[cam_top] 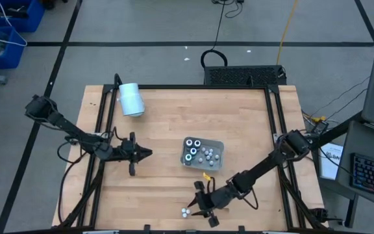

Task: Pick & Place food coloring
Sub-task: Put the small orange food coloring bottle into the bin

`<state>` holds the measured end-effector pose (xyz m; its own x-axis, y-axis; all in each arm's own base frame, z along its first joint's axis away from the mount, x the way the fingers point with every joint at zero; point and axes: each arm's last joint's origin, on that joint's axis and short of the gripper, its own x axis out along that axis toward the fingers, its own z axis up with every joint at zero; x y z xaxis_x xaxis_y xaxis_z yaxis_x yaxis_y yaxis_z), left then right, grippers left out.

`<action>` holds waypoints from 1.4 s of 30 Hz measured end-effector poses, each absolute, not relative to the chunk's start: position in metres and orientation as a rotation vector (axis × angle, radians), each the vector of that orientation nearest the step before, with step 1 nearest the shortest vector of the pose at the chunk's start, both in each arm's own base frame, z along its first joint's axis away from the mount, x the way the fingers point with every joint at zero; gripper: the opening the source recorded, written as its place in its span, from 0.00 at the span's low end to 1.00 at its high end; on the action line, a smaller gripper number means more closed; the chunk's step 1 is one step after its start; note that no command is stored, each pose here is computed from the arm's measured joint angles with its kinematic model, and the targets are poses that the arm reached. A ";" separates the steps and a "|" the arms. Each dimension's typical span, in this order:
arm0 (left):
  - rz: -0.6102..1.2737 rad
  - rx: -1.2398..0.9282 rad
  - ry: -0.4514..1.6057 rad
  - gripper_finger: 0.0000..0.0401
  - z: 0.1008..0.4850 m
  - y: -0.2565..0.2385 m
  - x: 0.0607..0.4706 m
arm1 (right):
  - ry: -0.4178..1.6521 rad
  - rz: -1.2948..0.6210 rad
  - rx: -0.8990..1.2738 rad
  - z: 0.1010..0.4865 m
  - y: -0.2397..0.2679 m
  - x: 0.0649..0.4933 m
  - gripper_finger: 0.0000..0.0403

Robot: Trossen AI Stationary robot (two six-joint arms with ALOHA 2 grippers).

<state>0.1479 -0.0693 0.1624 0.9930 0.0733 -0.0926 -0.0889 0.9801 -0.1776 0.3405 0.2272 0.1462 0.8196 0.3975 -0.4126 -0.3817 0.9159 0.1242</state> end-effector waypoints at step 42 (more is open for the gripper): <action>0.078 -0.114 0.052 0.10 0.166 -0.069 0.148 | 0.507 0.239 -0.106 0.112 0.255 0.348 0.36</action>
